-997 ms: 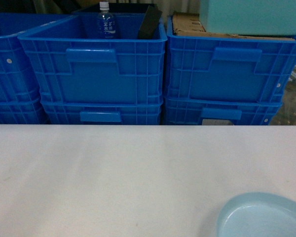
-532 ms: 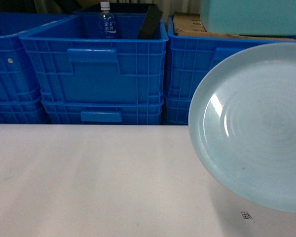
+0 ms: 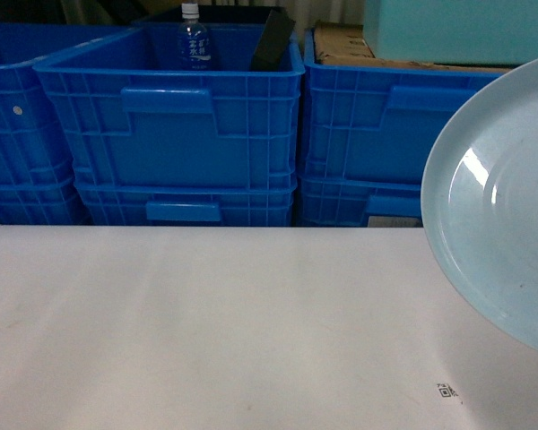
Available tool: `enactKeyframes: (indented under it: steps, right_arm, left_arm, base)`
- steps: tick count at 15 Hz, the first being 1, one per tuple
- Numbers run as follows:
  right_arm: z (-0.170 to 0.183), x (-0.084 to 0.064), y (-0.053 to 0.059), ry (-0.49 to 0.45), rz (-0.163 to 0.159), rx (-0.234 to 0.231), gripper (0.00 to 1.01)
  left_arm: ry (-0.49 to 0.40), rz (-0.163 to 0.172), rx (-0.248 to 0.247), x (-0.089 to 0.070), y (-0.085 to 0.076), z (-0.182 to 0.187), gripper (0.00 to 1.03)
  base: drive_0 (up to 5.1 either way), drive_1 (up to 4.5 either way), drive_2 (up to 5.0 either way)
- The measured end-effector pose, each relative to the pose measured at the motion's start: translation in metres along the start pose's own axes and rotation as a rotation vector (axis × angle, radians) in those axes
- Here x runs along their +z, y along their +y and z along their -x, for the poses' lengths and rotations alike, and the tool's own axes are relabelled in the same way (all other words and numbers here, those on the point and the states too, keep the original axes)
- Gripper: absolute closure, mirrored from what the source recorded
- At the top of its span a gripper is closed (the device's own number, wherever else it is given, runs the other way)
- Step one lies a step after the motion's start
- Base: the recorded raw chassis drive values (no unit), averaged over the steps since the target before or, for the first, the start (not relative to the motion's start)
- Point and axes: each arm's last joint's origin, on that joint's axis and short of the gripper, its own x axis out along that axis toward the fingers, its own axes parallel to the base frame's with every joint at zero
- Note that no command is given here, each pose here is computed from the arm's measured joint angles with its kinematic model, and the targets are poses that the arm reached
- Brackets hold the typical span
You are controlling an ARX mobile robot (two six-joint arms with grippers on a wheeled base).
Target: Place blue tray on left shelf second layer neatly
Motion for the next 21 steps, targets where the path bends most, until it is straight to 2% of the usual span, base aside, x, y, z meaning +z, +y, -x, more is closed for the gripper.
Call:
enactKeyframes:
  steps: [1, 3, 4, 5, 21]
  right_arm:
    - [0.002, -0.001, 0.001, -0.028, 0.023, -0.02, 0.99]
    - [0.007, -0.001, 0.003, -0.07, 0.043, 0.0, 0.99]
    - [0.012, 0.001, 0.004, -0.08, 0.038, 0.041, 0.99]
    - [0.016, 0.003, 0.004, -0.104, 0.031, 0.053, 0.99]
    - [0.015, 0.002, 0.004, -0.095, 0.024, 0.055, 0.99]
  left_arm:
    - [0.0, 0.0, 0.0, 0.0, 0.0, 0.0, 0.05]
    - [0.0, 0.0, 0.0, 0.0, 0.0, 0.0, 0.05]
    - [0.0, 0.0, 0.0, 0.0, 0.0, 0.0, 0.05]
    - [0.0, 0.0, 0.0, 0.0, 0.0, 0.0, 0.05]
    - [0.0, 0.0, 0.0, 0.0, 0.0, 0.0, 0.05]
  base:
    - [0.0, 0.0, 0.0]
    - [0.0, 0.0, 0.0]
    - [0.0, 0.0, 0.0]
    - [0.0, 0.0, 0.0]
    - [-0.1, -0.11, -0.1]
